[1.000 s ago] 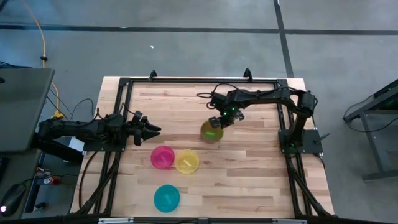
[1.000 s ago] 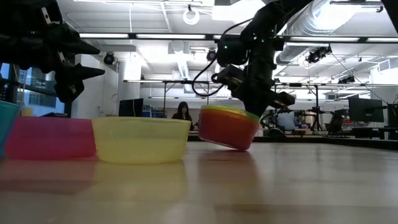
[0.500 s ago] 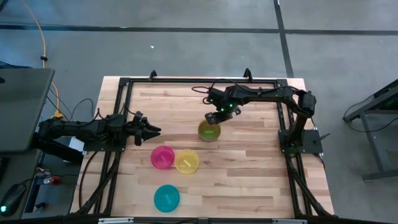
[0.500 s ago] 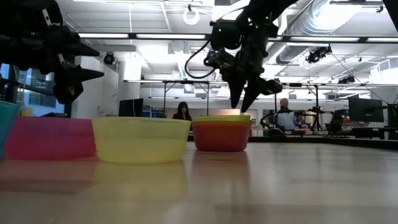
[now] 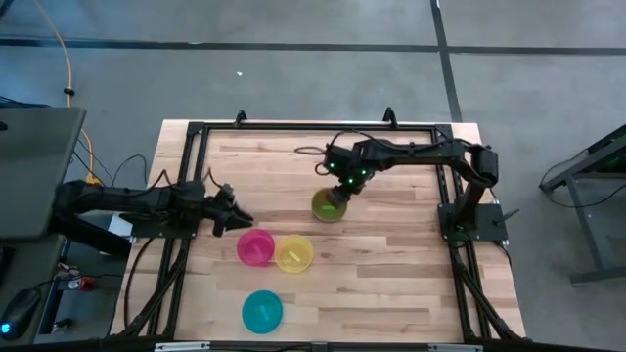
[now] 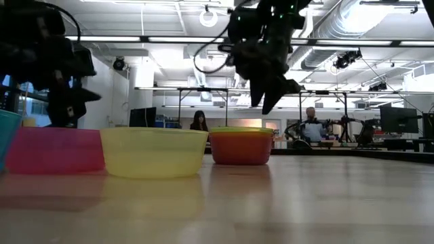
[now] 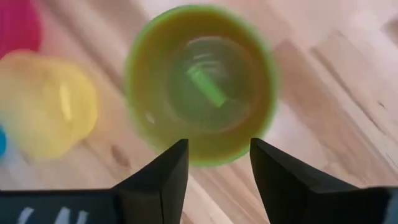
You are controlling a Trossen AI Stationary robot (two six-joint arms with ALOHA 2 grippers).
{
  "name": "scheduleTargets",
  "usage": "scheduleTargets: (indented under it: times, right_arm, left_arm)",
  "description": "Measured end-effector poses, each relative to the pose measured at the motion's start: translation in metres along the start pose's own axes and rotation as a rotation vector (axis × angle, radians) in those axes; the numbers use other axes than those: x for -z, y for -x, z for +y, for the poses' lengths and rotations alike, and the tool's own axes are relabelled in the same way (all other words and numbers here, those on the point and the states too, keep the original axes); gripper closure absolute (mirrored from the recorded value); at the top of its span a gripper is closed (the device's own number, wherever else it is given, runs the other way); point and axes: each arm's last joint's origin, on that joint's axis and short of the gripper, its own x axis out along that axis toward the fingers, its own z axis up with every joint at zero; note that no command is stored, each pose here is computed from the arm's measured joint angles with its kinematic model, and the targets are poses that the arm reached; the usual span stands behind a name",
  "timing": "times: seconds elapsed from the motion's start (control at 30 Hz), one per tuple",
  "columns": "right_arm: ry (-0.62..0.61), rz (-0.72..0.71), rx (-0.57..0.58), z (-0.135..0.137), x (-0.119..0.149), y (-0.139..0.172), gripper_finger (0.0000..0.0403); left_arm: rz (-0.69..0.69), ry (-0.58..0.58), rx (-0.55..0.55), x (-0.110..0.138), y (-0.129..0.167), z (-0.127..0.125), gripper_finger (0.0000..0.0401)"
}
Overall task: Nest bowls inside each other
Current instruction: Stack the red bowl on the green bowl
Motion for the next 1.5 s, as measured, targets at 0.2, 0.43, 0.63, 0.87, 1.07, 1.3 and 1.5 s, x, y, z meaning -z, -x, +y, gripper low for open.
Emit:
scheduleTargets:
  times: [0.2,0.43,0.63,0.87,1.07,1.3,1.5]
  right_arm:
    - [0.211,-0.080,0.013,0.016,0.015,0.022,0.0238]
    - [0.267,-0.229,0.034,0.020,0.026,0.060,0.0238]
    - [0.272,-0.354,0.014,0.019,0.034,0.090,0.0238]
    - [0.276,-0.458,0.032,0.015,0.045,0.118,0.0238]
    - [0.277,-0.489,0.049,0.011,0.047,0.125,0.0238]
    - [0.296,-0.481,0.062,0.010,0.044,0.122,0.0238]
    - [0.295,-0.481,0.062,0.010,0.044,0.122,0.0238]
  left_arm:
    - [0.262,-0.029,-0.161,0.007,-0.001,-0.003,0.0217]
    - [0.344,-0.015,-0.250,0.004,0.001,-0.009,0.0217]
    - [0.342,0.083,-0.328,0.005,-0.001,-0.006,0.0217]
    - [0.365,0.212,-0.388,0.006,-0.004,-0.007,0.0217]
    - [0.385,0.217,-0.403,-0.003,-0.012,-0.019,0.0217]
    - [0.469,0.210,-0.486,-0.001,-0.022,-0.020,0.0217]
    - [0.496,0.217,-0.517,0.001,-0.027,-0.019,0.0217]
